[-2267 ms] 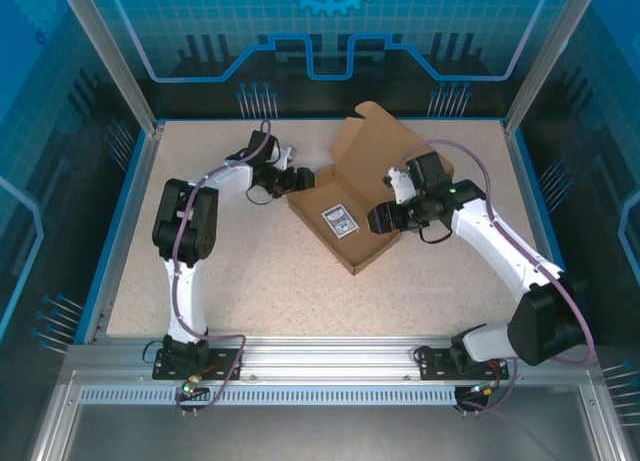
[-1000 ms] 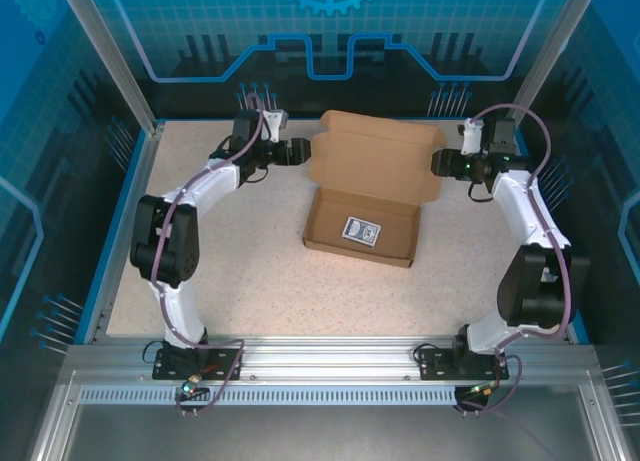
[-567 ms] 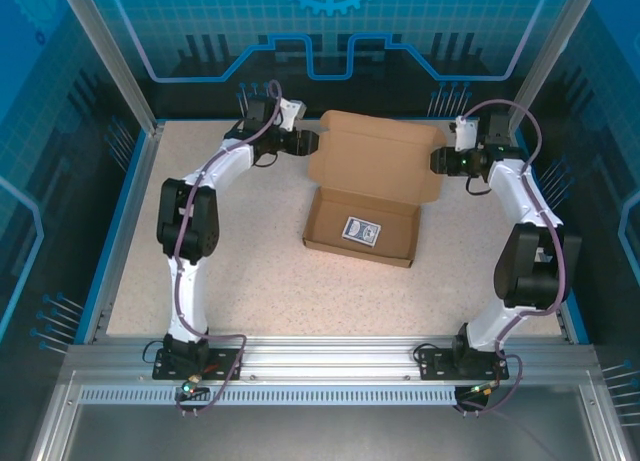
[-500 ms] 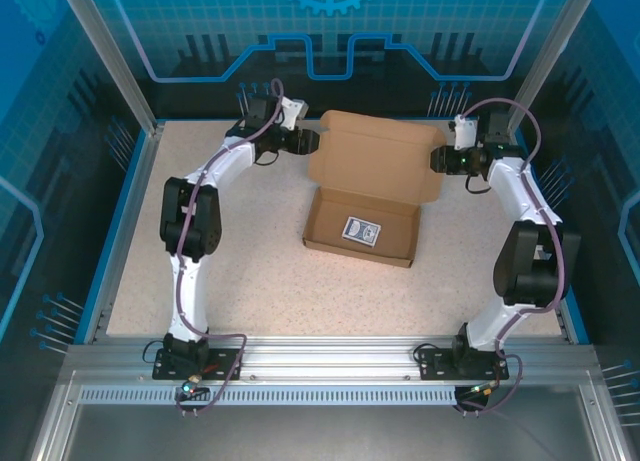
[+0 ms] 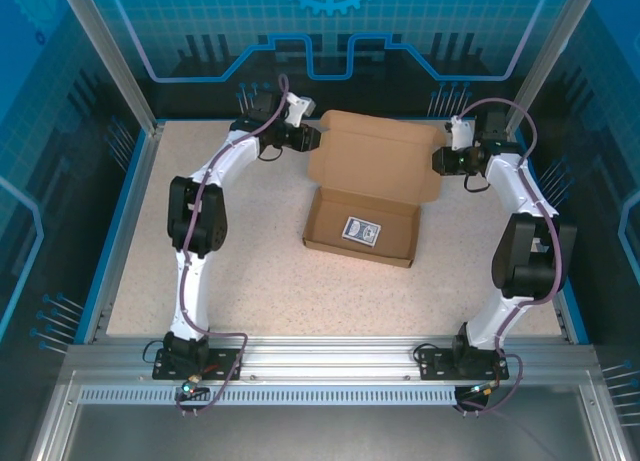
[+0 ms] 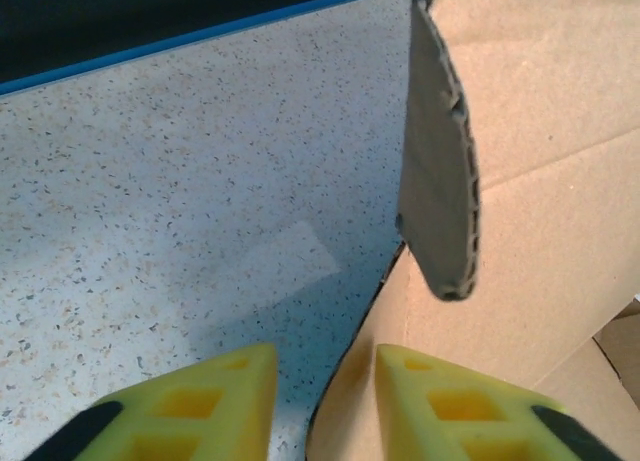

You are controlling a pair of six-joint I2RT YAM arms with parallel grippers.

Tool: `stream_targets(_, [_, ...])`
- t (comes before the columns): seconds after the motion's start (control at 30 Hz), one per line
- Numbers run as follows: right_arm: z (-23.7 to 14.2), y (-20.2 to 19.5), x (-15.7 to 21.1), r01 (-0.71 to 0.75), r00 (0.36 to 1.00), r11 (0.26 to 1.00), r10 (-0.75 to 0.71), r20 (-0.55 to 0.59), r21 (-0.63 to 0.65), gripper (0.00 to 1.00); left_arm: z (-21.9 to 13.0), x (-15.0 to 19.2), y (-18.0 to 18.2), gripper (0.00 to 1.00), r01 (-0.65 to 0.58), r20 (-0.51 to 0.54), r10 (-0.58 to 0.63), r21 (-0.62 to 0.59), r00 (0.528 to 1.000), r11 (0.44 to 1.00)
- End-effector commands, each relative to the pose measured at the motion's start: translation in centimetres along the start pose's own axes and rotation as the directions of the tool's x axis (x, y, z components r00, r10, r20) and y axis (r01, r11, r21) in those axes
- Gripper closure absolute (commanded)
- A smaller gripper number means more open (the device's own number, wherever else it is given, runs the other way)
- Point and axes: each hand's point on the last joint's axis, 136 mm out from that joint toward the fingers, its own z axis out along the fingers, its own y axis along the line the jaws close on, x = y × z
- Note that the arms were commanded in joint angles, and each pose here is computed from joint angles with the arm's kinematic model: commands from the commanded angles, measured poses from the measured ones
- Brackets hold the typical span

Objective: Fold the paper box

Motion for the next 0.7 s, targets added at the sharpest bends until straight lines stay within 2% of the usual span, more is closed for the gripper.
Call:
stream_targets(0.0, [-0.6, 0.7, -0.7, 0.011, 1.0, 1.0, -0.011, 0.008, -0.027, 0.85, 0.0, -0.1, -1.2, 0.74, -0.029, -0.02, 0.03, 0.04, 0.999, 0.999])
stream_targets(0.23, [-1.3, 1.6, -1.6, 0.021, 0.999, 1.0, -0.021, 0.03, -0.008, 0.93, -1.2, -0.8, -2.1, 0.88, -0.052, -0.01, 0.052, 0.019, 0.999, 0.998])
stream_targets(0.37, [-2.1, 2.6, -2.9, 0.032, 0.997, 0.999, -0.035, 0.069, 0.033, 0.99, -2.6, -2.2, -2.3, 0.97, -0.037, 0.039, 0.039, -0.046, 0.998, 0.998])
stream_targets(0.67, [-2.6, 4.4, -5.5, 0.014, 0.988, 0.99, -0.035, 0.148, 0.142, 0.99, -5.1, -4.0, -2.1, 0.98, 0.068, 0.185, -0.027, -0.216, 0.982, 0.974])
